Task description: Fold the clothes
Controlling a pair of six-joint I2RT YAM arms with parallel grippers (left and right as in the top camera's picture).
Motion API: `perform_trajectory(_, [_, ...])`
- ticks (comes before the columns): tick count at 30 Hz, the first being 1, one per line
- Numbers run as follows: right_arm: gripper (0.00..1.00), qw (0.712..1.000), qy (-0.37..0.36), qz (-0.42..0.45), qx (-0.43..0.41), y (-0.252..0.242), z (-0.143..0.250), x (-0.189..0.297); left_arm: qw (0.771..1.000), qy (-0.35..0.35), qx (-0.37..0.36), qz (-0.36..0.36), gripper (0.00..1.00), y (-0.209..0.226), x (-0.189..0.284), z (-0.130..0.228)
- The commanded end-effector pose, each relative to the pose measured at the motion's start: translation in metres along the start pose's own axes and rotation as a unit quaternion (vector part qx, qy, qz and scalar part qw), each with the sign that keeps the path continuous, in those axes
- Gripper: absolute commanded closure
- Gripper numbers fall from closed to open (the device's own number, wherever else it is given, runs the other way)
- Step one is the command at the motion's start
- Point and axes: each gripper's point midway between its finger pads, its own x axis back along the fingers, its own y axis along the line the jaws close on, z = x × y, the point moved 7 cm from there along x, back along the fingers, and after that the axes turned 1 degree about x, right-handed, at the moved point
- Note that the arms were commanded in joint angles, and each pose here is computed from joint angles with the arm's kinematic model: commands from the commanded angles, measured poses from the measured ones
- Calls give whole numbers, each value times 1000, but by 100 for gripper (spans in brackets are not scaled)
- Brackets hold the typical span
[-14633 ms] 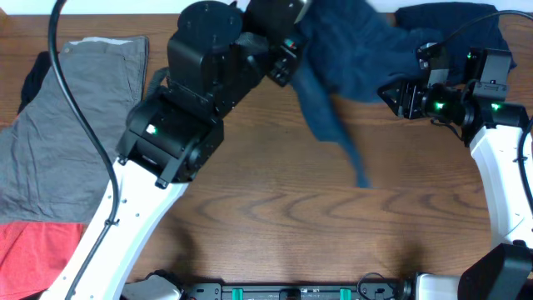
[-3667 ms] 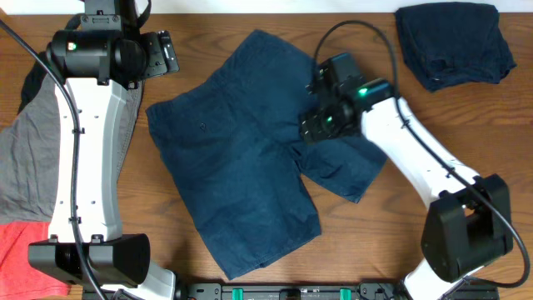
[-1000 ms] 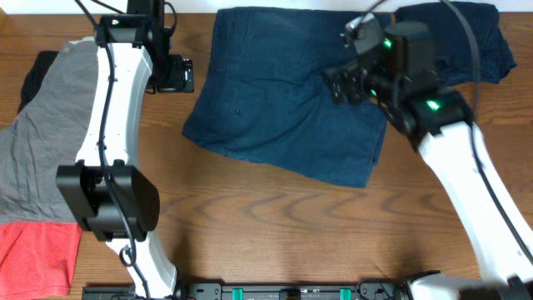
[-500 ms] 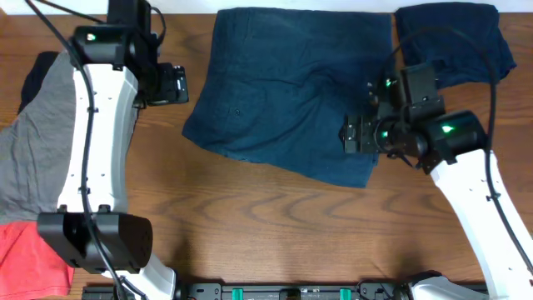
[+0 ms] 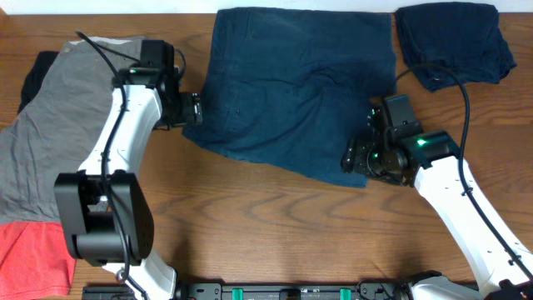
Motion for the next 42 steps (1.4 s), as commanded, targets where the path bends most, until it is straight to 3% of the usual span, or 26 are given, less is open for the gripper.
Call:
perform_trajectory(1, [29, 999, 1, 19, -50, -6, 5, -6, 997, 23, 69, 5, 18, -1, -20, 5])
perform_trajectory(5, [34, 997, 2, 25, -79, -10, 8, -13, 990, 42, 133, -2, 18, -4, -39, 8])
perform_trajectory(16, [37, 991, 4, 50, -125, -19, 17, -24, 977, 103, 184, -29, 22, -16, -88, 26])
perform_trajectory(19, [39, 991, 4, 49, -122, -17, 18, -26, 977, 108, 184, -31, 40, -16, -91, 28])
perform_trajectory(22, [44, 991, 2, 47, -124, -14, 19, -27, 977, 108, 184, -32, 73, -16, -91, 28])
perform_trajectory(23, [45, 991, 2, 48, -127, -14, 20, -27, 977, 108, 184, -32, 92, -16, -91, 28])
perform_trajectory(33, [45, 992, 8, 53, -115, -12, 39, -53, 975, 100, 196, -30, 94, -15, -68, 28])
perform_trajectory(42, [41, 988, 14, 92, -123, -29, 52, -82, 966, 137, 214, -51, 94, -11, -61, 42])
